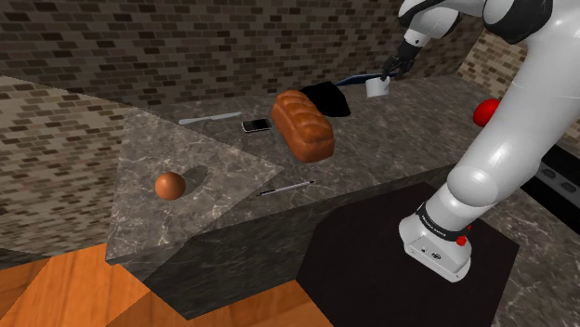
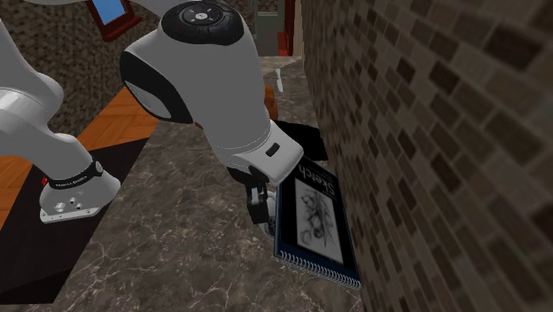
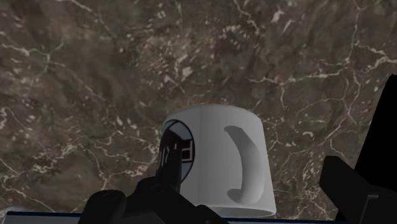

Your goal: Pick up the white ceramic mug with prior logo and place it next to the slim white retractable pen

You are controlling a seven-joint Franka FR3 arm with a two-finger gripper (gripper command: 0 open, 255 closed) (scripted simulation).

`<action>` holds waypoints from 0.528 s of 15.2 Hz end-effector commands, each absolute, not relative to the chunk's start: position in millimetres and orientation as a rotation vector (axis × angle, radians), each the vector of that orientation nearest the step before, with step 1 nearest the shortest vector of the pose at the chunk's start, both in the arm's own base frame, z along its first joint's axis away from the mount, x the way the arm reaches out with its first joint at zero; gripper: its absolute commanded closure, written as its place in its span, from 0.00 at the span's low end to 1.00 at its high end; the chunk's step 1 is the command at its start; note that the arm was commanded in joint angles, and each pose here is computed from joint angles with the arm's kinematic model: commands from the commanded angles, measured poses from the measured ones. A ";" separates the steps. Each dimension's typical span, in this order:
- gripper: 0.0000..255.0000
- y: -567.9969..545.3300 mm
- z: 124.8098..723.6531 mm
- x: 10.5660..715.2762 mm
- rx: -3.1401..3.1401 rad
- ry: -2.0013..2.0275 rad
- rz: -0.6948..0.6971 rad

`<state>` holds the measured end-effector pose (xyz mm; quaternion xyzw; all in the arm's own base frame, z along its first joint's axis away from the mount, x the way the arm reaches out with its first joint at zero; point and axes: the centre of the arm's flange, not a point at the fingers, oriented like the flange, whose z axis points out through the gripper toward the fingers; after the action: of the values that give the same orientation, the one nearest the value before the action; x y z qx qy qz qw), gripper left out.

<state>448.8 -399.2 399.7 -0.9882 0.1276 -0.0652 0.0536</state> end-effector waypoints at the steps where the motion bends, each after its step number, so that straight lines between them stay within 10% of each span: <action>1: 0.00 -399.2 399.7 448.8 -3.003 0.388 -0.198; 2: 1.00 -399.2 399.7 448.8 -3.003 0.388 -0.198; 8: 1.00 -399.3 399.7 448.7 -3.003 0.388 -0.198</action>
<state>448.7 -399.4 399.8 -0.9882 0.1277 -0.0653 0.0534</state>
